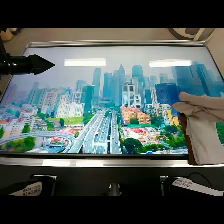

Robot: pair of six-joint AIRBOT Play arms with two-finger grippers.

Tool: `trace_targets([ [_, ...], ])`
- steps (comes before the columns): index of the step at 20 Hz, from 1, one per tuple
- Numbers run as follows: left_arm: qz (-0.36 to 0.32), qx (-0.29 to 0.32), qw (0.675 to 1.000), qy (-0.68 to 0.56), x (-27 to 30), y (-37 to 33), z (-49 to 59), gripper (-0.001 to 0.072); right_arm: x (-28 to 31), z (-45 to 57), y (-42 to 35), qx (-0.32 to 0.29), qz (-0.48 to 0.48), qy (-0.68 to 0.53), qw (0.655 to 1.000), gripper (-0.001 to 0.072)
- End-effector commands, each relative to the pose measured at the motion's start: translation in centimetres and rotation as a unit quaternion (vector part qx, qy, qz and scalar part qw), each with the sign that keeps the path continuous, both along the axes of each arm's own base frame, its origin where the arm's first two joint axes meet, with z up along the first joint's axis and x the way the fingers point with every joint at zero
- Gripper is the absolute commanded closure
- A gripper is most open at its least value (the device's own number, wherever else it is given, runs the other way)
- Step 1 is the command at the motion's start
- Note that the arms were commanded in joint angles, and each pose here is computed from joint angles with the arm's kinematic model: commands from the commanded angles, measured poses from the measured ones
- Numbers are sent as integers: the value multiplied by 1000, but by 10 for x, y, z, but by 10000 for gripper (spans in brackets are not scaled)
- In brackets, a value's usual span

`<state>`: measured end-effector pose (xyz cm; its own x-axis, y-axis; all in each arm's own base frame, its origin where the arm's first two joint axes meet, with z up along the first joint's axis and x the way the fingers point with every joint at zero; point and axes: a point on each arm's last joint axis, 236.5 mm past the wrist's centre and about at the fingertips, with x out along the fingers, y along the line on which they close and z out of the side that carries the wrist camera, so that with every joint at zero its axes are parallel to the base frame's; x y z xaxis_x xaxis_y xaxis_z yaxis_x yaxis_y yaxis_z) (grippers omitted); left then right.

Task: Fold the shirts.

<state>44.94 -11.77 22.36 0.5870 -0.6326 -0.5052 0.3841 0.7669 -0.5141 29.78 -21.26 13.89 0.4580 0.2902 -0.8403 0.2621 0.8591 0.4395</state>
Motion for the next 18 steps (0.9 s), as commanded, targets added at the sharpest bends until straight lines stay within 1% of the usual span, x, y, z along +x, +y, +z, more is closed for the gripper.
trace_targets([
  [1, 1, 0, 1000, -5, 1, -1, 1, 683, -86, -43, -21, -51, -36, 187, 980, 693],
  [4, -8, 0, 1000, -4, -1, -8, 1, 683, -144, -80, -20, -58, -39, 304, 950, 693],
  [10, -32, 4, 999, -10, -6, -28, 2, 683, -165, -128, -5, -40, -31, 341, 939, 692],
  [11, -36, 4, 999, -11, -7, -32, 2, 683, -166, -132, -4, -38, -30, 343, 938, 680],
  [12, -38, 4, 999, -11, -8, -34, 2, 683, -165, -133, -5, -40, -32, 340, 939, 495],
  [13, -40, 3, 999, -11, -8, -35, 2, 683, -162, -134, -9, -49, -34, 334, 941, 159],
  [14, -40, 3, 999, -11, -9, -36, 3, 683, -157, -132, -18, -69, -29, 320, 945, 43],
  [15, -39, 3, 999, -13, -8, -35, 3, 683, -149, -123, -29, -90, -27, 303, 948, 49],
  [16, -38, 3, 999, -18, -7, -35, 7, 683, -134, -107, -48, -130, -28, 270, 954, 49],
  [17, -37, 3, 999, -27, -6, -35, 15, 684, -110, -82, -70, -178, -34, 217, 959, 49],
  [18, -41, 10, 998, -44, -7, -38, 27, 685, -76, -40, -92, -231, -52, 137, 962, 51],
])
